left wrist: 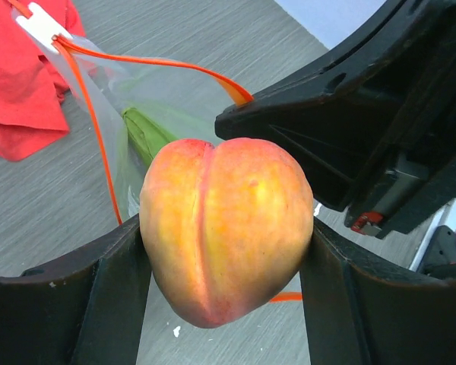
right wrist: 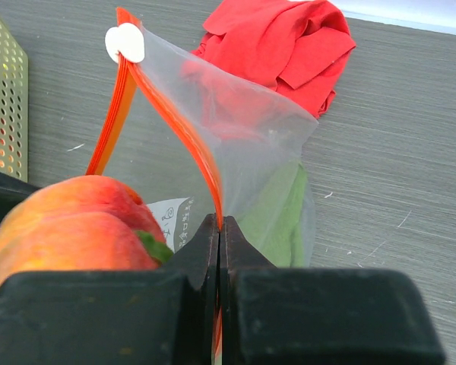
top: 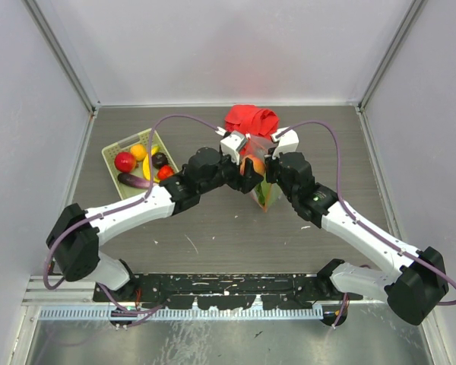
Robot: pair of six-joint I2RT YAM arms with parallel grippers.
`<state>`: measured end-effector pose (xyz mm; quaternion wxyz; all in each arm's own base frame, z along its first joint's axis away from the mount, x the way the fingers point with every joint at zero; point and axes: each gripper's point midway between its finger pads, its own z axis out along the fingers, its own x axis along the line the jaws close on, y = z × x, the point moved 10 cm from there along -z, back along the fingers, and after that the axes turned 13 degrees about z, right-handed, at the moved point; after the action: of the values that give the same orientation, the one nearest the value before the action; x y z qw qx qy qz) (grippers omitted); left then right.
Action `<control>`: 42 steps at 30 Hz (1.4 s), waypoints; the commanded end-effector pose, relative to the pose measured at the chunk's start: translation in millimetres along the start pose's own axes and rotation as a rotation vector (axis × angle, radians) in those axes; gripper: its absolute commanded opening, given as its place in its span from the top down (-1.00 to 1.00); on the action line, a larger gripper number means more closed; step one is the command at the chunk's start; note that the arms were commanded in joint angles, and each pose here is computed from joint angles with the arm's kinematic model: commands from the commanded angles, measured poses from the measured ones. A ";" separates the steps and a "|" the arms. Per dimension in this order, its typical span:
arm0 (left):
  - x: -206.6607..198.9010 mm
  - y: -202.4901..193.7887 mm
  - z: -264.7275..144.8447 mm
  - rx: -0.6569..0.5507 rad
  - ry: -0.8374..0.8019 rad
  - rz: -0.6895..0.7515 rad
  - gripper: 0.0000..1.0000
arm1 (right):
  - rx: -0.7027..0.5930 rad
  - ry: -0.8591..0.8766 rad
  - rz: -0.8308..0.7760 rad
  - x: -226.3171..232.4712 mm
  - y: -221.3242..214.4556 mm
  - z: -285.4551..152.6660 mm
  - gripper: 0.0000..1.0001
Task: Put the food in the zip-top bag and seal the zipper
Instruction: Place the fake fruit in the zipper food storage bag.
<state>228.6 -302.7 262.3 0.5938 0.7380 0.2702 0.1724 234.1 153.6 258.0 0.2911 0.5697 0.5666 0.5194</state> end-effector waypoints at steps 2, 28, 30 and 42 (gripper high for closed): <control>2.3 16.9 14.9 -0.055 0.048 0.047 0.00 | -0.089 0.063 0.051 11.2 22.1 -5.6 0.99; 5.8 5.6 25.0 0.028 0.164 -0.010 -0.67 | -0.093 0.074 0.059 12.1 22.6 -5.8 0.99; 5.3 5.7 24.4 0.028 0.164 -0.017 -0.68 | -0.094 0.075 0.059 12.3 22.6 -5.9 0.99; 1.6 27.7 -14.5 0.008 0.189 -0.098 -0.69 | -0.093 0.072 0.060 12.1 21.6 -5.0 0.99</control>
<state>238.3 -308.5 249.5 0.5316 0.7462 0.3470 0.2004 233.1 155.9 258.0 0.2796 0.5662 0.5710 0.5246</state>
